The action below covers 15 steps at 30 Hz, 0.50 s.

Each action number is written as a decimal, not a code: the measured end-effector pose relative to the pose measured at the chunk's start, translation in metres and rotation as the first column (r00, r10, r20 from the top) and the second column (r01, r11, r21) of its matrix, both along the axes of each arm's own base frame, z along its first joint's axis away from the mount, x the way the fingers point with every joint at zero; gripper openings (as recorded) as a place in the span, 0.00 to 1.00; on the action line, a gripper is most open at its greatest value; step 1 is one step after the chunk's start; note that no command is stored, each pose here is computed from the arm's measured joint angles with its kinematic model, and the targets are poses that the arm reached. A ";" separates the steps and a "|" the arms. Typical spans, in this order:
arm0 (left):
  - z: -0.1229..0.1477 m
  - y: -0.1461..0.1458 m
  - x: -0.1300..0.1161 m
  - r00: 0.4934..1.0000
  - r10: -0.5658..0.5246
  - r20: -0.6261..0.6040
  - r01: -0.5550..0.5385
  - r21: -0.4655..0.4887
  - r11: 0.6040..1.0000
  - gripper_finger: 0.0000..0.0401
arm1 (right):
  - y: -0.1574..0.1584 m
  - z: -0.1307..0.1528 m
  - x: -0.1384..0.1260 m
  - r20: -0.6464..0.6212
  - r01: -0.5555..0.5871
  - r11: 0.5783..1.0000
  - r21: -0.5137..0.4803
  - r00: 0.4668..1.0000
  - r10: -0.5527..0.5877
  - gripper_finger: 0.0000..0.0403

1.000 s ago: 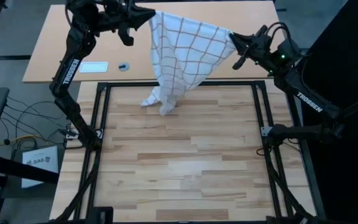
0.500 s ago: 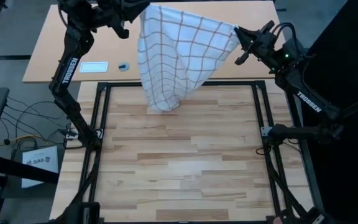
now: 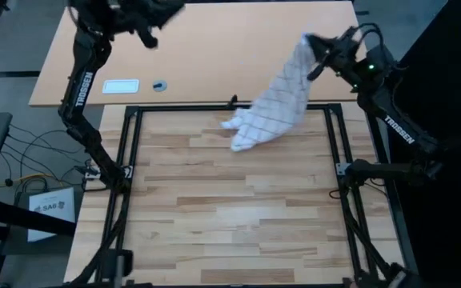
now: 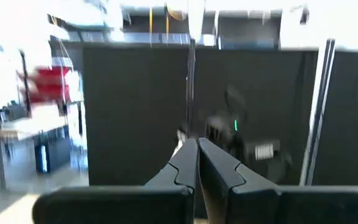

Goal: Roll towel
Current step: Fold the white checkered towel

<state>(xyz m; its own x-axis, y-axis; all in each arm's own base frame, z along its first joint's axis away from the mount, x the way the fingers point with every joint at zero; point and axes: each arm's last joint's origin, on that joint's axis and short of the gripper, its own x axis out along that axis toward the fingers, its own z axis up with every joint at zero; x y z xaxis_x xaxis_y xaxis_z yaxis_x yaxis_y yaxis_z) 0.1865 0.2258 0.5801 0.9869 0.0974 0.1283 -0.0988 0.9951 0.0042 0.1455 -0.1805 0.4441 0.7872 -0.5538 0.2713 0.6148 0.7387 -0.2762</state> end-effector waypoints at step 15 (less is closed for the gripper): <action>-0.062 -0.047 0.046 0.814 0.160 -0.559 -0.087 0.154 0.984 0.00 | 0.084 -0.038 0.069 -0.268 -0.409 0.871 0.272 0.837 0.477 0.00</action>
<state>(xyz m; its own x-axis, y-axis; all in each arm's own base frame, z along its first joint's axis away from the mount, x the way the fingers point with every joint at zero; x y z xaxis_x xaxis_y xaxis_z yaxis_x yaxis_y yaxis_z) 0.2329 0.1790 0.5176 0.8685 0.2437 -0.4316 -0.1650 0.9633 0.2118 0.2145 -0.0964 0.4057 0.9840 -0.1392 -0.1110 0.1123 0.9691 -0.2196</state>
